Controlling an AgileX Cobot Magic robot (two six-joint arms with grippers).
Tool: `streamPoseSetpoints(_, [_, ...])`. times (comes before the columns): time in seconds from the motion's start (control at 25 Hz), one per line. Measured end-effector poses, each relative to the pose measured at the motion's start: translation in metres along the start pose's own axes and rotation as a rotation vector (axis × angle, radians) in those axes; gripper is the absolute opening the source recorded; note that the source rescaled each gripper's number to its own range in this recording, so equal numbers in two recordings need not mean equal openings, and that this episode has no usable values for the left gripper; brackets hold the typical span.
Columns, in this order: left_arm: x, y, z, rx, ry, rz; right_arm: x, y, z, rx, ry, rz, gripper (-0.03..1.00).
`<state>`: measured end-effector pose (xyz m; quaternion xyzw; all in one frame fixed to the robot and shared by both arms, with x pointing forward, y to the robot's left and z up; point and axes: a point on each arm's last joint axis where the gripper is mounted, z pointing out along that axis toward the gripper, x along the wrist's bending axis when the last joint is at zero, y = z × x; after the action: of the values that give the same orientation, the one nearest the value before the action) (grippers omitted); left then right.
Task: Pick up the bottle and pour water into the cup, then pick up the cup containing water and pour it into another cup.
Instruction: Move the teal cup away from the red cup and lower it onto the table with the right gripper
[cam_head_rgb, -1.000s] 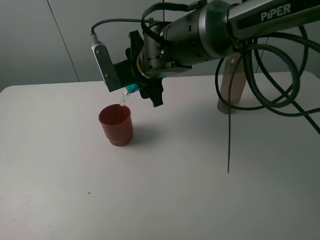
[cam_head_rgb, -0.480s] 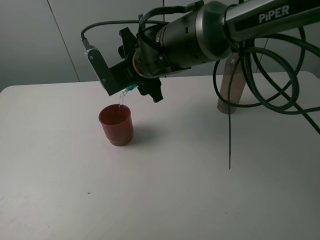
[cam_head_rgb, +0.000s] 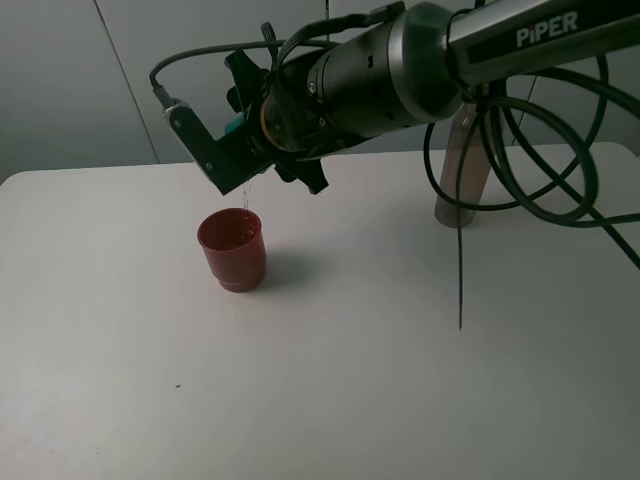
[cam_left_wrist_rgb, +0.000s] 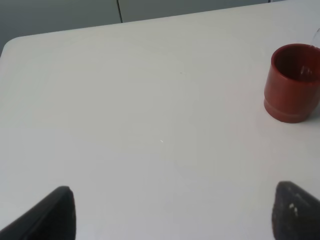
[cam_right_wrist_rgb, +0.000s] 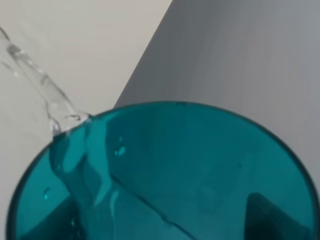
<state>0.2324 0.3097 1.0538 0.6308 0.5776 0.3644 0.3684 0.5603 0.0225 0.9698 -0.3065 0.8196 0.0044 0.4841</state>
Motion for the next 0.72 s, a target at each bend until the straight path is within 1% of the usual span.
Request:
streamPoseSetpoints(0.2, [0.0,0.0,0.0,0.0,0.0,0.0,-0.003,0.007,-0.003,-0.009,-0.028,0.002,0.02])
streamPoseSetpoints(0.72, [0.0,0.0,0.0,0.0,0.0,0.0,-0.004,0.013,-0.005,-0.022,-0.04,0.002,0.02])
